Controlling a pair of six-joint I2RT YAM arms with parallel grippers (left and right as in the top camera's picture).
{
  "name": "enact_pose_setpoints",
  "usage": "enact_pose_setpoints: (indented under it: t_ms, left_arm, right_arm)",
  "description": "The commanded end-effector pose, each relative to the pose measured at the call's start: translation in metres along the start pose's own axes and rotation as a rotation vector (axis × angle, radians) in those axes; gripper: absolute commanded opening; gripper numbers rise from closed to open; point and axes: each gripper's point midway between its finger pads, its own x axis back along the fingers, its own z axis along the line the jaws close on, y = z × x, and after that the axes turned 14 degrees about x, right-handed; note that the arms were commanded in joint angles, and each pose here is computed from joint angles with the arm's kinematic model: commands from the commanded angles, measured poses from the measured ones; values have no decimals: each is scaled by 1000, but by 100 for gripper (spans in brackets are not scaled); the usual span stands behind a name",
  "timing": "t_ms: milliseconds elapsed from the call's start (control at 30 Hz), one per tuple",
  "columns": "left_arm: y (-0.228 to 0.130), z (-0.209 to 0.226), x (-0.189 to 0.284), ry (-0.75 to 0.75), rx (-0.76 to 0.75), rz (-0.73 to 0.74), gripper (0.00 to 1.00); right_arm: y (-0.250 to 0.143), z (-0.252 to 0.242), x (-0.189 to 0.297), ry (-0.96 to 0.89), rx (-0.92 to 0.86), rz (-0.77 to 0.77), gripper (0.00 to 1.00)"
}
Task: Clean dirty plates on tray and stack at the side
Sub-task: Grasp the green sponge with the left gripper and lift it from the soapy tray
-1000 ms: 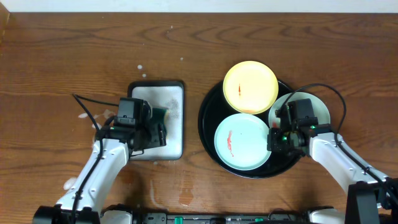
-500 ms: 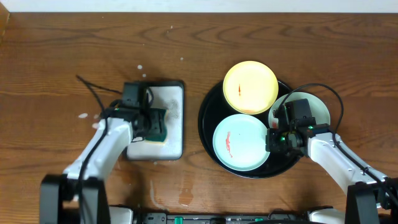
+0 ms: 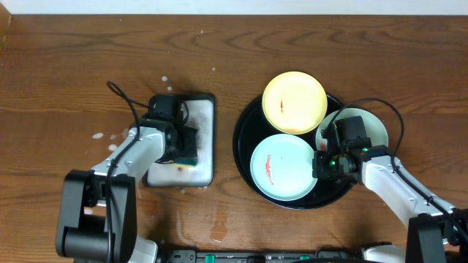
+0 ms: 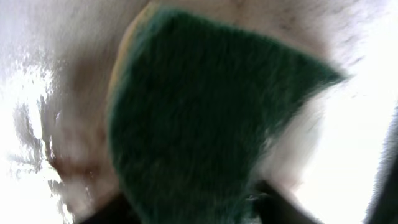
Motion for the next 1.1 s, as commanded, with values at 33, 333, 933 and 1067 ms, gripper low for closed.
enact_pose_setpoints:
  t_ms: [33, 333, 933, 1067]
  left_arm:
    - [4, 7, 22, 50, -10, -29, 74]
    - [7, 6, 33, 41, -11, -59, 68]
    - [11, -1, 27, 51, -8, 8, 8]
    - [12, -27, 71, -31, -25, 14, 8]
  right_arm:
    - [8, 2, 5, -12, 8, -24, 1]
    - [8, -1, 5, -29, 7, -24, 1]
    - [6, -3, 5, -39, 6, -16, 1]
    - [6, -3, 5, -39, 6, -17, 1]
